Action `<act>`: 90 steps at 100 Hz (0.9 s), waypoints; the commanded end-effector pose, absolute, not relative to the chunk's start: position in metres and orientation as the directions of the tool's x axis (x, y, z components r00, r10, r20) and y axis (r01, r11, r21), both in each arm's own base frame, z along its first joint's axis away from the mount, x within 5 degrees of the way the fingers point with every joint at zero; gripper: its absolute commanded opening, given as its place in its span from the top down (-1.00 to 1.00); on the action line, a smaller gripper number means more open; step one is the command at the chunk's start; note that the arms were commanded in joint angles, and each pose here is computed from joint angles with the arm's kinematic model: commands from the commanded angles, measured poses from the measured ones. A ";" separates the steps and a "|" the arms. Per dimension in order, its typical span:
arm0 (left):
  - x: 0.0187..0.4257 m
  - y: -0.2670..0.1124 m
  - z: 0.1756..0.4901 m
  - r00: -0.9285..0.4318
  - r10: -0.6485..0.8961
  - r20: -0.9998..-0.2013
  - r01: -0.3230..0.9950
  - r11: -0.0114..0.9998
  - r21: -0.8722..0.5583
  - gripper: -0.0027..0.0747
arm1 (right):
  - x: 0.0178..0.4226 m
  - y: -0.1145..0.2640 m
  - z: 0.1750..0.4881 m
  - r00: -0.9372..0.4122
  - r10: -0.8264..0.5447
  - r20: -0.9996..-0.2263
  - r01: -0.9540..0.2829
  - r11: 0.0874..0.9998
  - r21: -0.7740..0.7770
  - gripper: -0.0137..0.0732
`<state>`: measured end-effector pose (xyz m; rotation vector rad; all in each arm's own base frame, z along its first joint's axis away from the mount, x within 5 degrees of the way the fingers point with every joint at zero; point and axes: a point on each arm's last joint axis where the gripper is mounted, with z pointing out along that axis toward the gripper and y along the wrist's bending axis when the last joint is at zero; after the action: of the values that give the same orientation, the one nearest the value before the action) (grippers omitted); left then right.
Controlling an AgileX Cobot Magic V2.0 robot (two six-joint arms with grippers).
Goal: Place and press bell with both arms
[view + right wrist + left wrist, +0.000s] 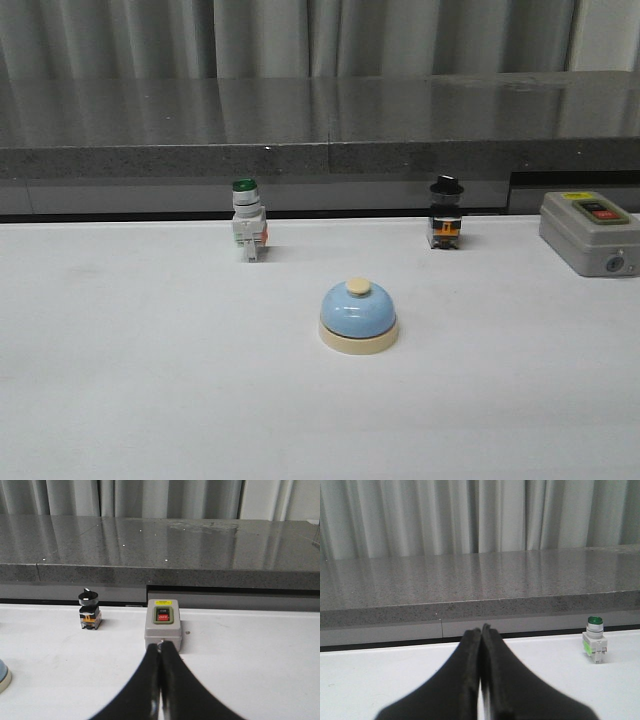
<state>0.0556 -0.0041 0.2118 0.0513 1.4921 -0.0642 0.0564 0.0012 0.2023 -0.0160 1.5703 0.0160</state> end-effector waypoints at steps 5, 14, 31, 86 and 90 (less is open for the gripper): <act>0.055 -0.004 0.207 0.142 -0.037 -0.989 0.081 0.996 -0.025 0.98 | 0.054 0.001 0.215 0.154 -0.021 -0.988 -0.012 1.000 -0.023 0.82; 0.055 -0.004 0.207 0.142 -0.037 -0.989 0.081 0.996 -0.025 0.98 | 0.054 0.001 0.216 0.164 -0.020 -0.986 -0.012 1.000 -0.023 0.82; 0.055 -0.004 0.207 0.142 -0.037 -0.989 0.081 0.996 -0.025 0.98 | 0.054 0.001 0.216 0.165 -0.020 -0.986 -0.012 1.000 -0.023 0.82; 0.055 -0.004 0.207 0.142 -0.037 -0.989 0.081 0.996 -0.025 0.98 | 0.054 0.001 0.216 0.165 -0.020 -0.986 -0.012 1.000 -0.023 0.82; 0.055 -0.004 0.207 0.142 -0.037 -0.989 0.081 0.996 -0.025 0.98 | 0.054 0.001 0.216 0.165 -0.020 -0.986 -0.012 1.000 -0.023 0.82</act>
<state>0.0556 -0.0041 0.2118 0.0513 1.4921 -0.0642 0.0567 0.0011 0.2022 -0.0195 1.5285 0.0119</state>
